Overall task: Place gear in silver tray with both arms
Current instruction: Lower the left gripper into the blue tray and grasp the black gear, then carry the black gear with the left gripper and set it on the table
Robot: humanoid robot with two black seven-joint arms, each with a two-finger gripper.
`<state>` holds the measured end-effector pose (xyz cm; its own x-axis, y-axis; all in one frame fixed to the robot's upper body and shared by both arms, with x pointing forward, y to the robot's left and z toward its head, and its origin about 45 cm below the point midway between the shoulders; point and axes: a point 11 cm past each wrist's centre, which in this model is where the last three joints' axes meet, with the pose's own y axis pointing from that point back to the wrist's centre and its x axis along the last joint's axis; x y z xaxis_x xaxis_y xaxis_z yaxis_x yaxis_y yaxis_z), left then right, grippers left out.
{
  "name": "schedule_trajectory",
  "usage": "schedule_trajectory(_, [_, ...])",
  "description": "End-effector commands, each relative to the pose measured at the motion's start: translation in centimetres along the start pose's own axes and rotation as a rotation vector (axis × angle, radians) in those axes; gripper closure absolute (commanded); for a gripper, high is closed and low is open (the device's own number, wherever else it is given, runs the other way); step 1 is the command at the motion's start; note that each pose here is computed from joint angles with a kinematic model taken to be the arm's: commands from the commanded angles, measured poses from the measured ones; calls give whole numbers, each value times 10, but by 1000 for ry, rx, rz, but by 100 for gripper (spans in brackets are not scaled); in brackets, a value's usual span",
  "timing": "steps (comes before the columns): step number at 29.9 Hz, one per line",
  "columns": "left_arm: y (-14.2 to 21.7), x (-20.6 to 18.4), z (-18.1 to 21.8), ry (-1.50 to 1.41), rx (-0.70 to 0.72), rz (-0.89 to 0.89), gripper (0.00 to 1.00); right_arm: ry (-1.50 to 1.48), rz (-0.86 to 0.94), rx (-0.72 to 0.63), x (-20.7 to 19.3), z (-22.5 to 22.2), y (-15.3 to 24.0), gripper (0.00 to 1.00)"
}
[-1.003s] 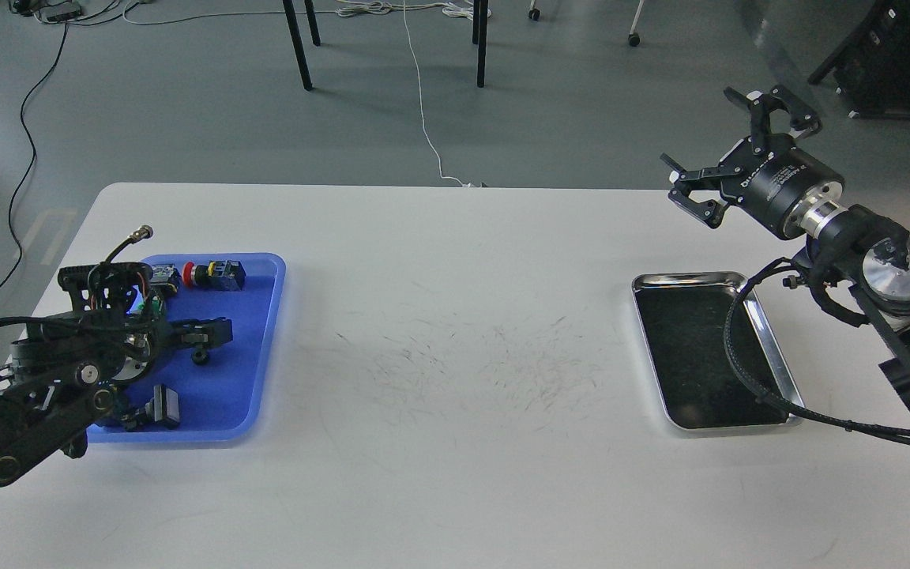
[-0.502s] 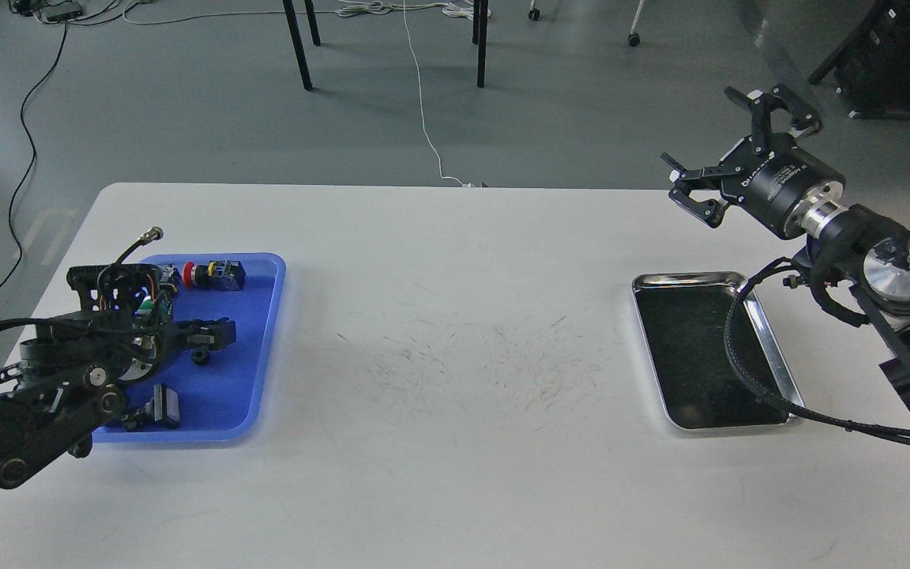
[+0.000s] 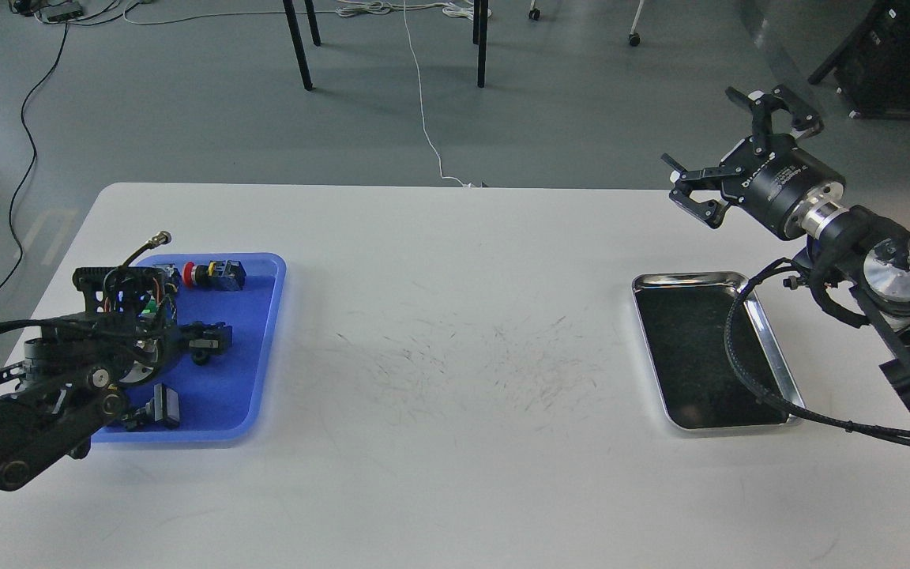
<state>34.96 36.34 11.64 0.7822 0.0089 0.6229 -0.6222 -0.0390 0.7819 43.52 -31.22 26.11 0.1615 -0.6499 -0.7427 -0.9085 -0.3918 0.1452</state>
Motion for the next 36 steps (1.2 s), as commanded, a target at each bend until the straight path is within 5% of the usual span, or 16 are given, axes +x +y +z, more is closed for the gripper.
schedule_trajectory(1, [-1,0,-1,1,4,-1,44,-1,1,-1,1,0,0,1])
schedule_trajectory(7, [-1,-1,1,1,1,-3,54,-1,1,-1,1,0,0,1])
schedule_trajectory(17, [0,-2,0,6,0,-34,90,0,3,-3,2,1,1,1])
schedule_trajectory(25, [4,9,7,8,-23,-14,94,3,9,-4,4,0,3,1])
schedule_trajectory(29, [23,49,21,-47,-59,40,94,4,9,-9,4,3,2,1])
schedule_trajectory(36, [100,176,47,-152,-117,321,94,0,21,-14,9,5,4,1])
